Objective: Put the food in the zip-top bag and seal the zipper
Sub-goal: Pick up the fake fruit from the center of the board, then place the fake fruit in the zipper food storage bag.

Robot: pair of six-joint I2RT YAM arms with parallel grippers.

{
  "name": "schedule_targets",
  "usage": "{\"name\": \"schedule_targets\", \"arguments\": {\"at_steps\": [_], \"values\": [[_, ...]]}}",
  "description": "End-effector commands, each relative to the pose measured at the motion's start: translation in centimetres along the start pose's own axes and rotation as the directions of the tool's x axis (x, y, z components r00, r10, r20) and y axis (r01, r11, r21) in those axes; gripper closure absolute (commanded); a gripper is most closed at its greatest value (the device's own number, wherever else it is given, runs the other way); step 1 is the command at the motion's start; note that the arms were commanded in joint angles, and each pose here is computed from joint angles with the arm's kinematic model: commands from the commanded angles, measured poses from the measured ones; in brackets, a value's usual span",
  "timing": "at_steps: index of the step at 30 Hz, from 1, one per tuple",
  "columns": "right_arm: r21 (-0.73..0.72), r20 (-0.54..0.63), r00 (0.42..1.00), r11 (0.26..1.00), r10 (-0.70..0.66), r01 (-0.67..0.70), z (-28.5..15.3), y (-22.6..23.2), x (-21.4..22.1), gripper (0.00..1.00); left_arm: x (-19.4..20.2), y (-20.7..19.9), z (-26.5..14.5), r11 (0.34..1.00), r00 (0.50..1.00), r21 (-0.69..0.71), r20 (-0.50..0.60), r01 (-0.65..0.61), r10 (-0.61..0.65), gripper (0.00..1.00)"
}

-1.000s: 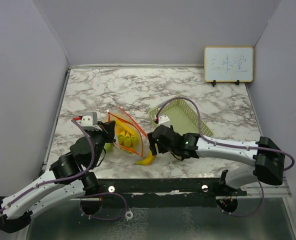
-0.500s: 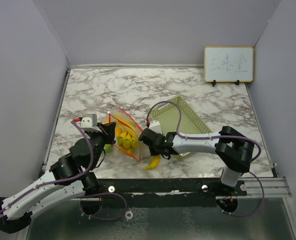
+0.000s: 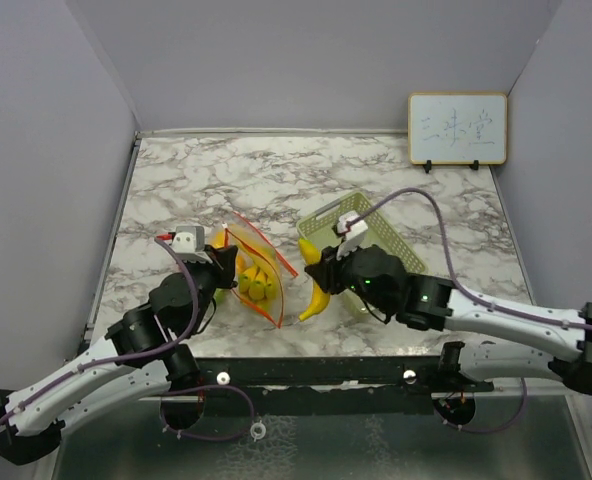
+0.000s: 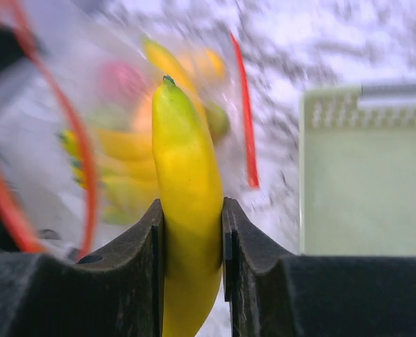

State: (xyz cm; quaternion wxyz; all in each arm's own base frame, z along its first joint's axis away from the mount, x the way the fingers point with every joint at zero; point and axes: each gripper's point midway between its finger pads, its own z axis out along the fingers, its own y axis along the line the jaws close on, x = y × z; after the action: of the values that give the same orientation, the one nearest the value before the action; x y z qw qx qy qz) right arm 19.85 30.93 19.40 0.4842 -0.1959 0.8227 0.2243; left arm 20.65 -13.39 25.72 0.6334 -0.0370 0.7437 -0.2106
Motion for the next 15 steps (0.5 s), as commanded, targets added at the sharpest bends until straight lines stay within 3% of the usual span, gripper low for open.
{"name": "schedule_targets", "arguments": {"at_steps": [1, 4, 9, 15], "values": [[-0.245, 0.441, 0.896, 0.954, -0.048, 0.172, -4.8, 4.1, -9.8, 0.98, -0.8, -1.0, -0.1, 0.999, 0.999, 0.033, 0.005, 0.032, -0.033, 1.00], [-0.294, 0.553, 0.832, 0.921, -0.054, 0.255, -6.0, 6.4, -12.9, 0.98, -0.7, -1.4, 0.0, 0.999, 0.999, 0.042, -0.005, 0.035, -0.034, 1.00], [-0.436, 0.701, 0.713, 0.776, -0.025, 0.456, -8.4, 13.2, -14.9, 0.98, -0.7, -2.4, 0.4, 0.998, 0.999, 0.066, -0.038, 0.002, 0.001, 1.00], [-0.284, 0.806, 0.589, 0.836, -0.058, 0.470, -6.3, 12.7, -16.2, 0.98, -0.1, -3.7, 0.6, 0.994, 0.997, 0.106, -0.076, 0.003, 0.005, 1.00]]}}
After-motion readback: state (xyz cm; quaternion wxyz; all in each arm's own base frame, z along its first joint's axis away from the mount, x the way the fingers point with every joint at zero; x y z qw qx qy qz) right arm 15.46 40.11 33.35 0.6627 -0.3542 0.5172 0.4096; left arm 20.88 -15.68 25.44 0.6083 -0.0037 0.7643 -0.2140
